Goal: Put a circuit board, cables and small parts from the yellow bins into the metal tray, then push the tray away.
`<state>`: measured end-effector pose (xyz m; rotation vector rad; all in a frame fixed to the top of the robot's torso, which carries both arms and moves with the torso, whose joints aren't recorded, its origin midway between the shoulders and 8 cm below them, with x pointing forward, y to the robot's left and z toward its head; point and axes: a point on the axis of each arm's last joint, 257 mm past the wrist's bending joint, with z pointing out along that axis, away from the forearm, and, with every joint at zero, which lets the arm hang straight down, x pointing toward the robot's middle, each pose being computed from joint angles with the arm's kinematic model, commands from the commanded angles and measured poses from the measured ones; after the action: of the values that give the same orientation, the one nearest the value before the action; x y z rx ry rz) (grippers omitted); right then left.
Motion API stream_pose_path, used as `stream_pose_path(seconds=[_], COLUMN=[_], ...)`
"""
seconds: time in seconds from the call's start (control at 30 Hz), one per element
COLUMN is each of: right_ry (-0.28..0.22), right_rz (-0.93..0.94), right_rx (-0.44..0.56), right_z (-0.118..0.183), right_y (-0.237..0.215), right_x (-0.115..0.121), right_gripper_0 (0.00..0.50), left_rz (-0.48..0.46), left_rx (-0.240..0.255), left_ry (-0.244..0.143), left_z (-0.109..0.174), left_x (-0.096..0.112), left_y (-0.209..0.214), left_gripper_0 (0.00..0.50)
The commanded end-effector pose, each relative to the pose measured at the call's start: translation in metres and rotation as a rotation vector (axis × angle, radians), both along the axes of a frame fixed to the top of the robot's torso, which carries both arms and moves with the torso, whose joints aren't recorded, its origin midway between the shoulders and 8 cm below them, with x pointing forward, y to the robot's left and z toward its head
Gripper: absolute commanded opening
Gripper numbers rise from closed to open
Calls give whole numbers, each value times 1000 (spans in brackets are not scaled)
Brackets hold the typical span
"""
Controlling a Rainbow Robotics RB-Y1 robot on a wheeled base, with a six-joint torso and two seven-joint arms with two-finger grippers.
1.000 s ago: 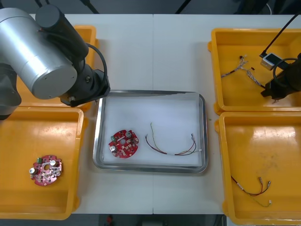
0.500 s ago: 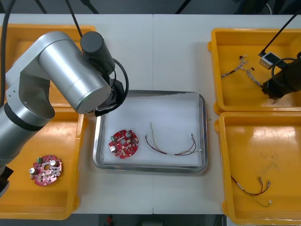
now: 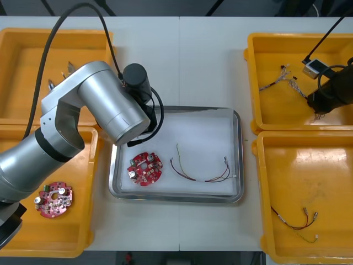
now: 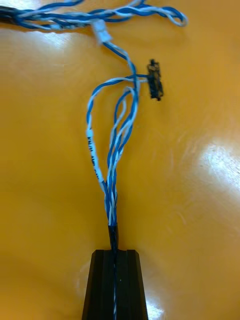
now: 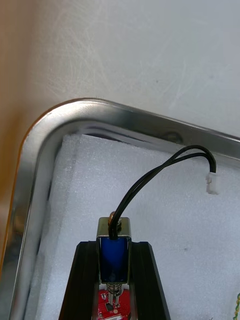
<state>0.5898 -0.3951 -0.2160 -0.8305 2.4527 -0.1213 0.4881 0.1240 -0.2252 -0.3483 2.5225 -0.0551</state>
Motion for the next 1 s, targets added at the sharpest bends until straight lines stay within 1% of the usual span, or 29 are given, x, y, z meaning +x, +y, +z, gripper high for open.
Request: stream_pose_path(seconds=[0.03,0.07,0.17,0.33,0.4,0.43,0.47,0.5,0.53,0.57,0.6,0.67,0.7,0.9,1.0], right_ry=[-37,-34,-19,7,21,27,35,46,51,63,66,79,83,104,115], right_rz=[52,56,68,83,88,91,90,93,91,91,91,92,92,101,103], right_rx=[-38,-37,-33,-23,-18,-13,-8,-3,1,5,5,16,21,33,34], right_z=[48,53,64,83,90,95,99,102,103,106,109,116,120,136,142], right_y=[0,0,1,2,3,4,3,4,4,3,3,3,2,6,8], right_x=[8,6,0,-11,-16,-19,-22,-25,-27,-31,-33,-39,-42,-54,-60], right_gripper_0=[0,0,0,0,0,0,0,0,0,0,0,0,0,0,0], left_rz=[-54,-55,-57,-57,-60,-61,-61,-64,-64,-62,-63,-64,-62,-67,-79], left_rx=[26,35,38,45,45,45,45,47,47,47,47,48,49,45,44], left_ry=[3,6,16,12,12,9,10,6,6,5,2,2,2,-10,3], left_z=[-9,-12,-21,-26,-25,-24,-24,-23,-23,-22,-21,-21,-21,-14,-4], left_x=[-5,-6,-5,-2,-2,-2,-1,0,0,0,1,1,1,1,-2], left_y=[-15,-15,-16,-15,-16,-17,-16,-16,-16,-16,-16,-17,-15,-15,-15], left_gripper_0=[0,0,2,5,21,37,68,114,139,176,195,273,294,377,417])
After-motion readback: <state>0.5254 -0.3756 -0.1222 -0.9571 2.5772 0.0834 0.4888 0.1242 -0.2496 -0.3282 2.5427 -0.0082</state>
